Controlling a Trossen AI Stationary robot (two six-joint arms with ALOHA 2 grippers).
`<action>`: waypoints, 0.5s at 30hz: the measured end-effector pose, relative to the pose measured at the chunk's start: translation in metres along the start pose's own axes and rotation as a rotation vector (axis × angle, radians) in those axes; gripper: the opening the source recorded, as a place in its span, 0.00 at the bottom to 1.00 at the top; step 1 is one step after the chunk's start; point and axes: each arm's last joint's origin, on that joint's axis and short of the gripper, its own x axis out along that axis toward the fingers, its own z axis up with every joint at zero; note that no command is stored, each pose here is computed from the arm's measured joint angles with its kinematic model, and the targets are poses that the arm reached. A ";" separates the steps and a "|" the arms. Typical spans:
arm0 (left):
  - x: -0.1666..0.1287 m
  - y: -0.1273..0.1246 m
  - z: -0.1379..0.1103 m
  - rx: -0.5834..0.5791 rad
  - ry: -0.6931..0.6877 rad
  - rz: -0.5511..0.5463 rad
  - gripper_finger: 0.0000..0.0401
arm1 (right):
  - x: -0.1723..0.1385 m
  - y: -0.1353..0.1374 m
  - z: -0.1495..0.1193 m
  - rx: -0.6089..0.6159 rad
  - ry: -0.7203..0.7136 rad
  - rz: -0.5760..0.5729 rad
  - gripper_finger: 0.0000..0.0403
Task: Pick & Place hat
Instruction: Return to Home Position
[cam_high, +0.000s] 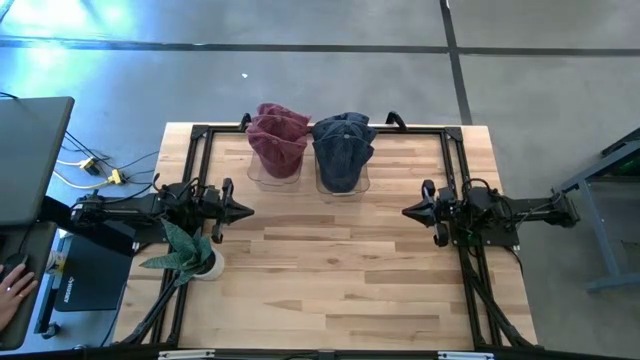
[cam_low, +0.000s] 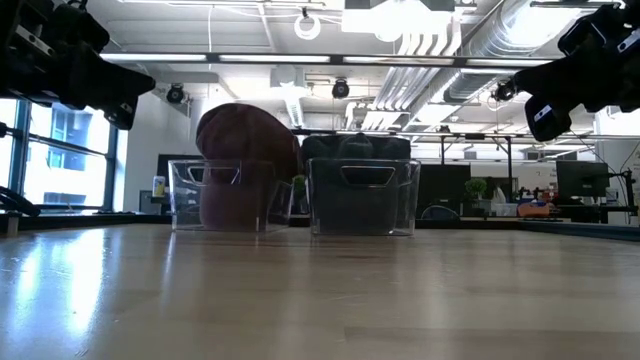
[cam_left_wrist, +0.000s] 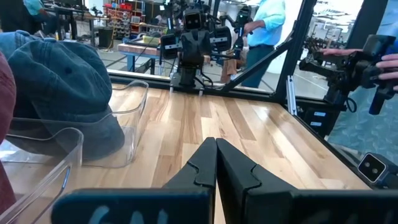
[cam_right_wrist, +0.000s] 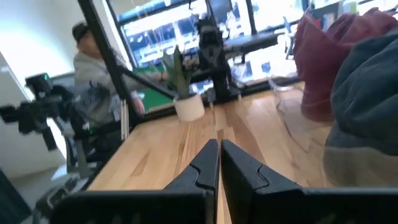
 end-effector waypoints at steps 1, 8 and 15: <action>0.000 0.000 0.000 0.000 0.000 0.000 0.00 | -0.001 0.000 0.001 0.004 -0.013 -0.002 0.03; 0.000 0.000 0.000 0.000 -0.001 0.004 0.00 | -0.001 0.001 0.001 -0.251 -0.007 0.027 0.03; 0.000 0.000 0.000 0.000 -0.001 0.004 0.00 | -0.001 0.000 0.001 -0.349 -0.008 0.022 0.03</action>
